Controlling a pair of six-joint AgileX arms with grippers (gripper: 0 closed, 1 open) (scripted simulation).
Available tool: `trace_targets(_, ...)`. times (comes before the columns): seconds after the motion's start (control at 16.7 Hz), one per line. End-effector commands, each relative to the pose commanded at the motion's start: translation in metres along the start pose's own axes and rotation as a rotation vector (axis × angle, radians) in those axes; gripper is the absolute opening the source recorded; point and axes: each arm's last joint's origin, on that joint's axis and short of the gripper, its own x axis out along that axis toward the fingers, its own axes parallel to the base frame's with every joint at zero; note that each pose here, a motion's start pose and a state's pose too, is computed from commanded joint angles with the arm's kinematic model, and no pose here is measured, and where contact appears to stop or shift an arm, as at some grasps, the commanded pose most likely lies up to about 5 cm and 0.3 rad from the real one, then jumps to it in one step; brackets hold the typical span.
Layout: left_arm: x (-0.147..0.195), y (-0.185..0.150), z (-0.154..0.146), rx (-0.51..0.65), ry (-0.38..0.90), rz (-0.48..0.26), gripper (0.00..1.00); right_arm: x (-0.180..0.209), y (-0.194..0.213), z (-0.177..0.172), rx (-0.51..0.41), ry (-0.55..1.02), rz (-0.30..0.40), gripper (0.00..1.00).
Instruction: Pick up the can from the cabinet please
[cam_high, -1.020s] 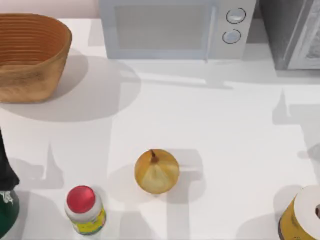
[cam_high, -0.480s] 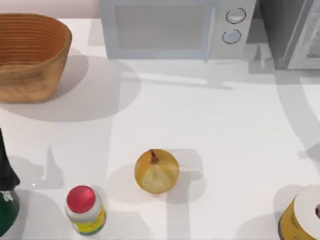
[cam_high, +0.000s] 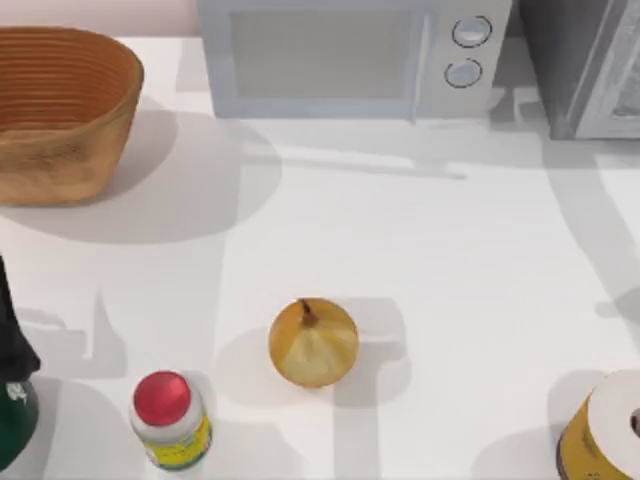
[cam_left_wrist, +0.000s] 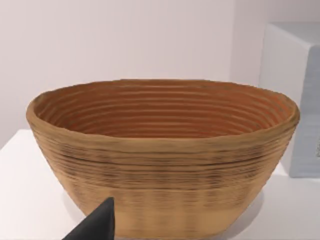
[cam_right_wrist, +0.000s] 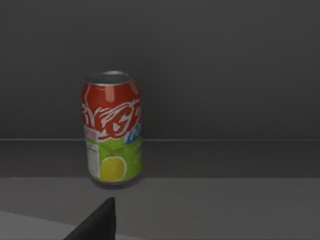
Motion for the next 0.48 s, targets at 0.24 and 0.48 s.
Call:
trace_targets(0.24,0.000,0.000,0.000,0.000,0.000,0.000,1.00,0.009,0.006,0.003,0.004,-0.025,-0.004,1.00)
trace_targets(0.48,0.000,0.000,0.000,0.000,0.000,0.000,1.00,0.057,0.038,-0.013,0.001,-0.016,-0.006,1.00)
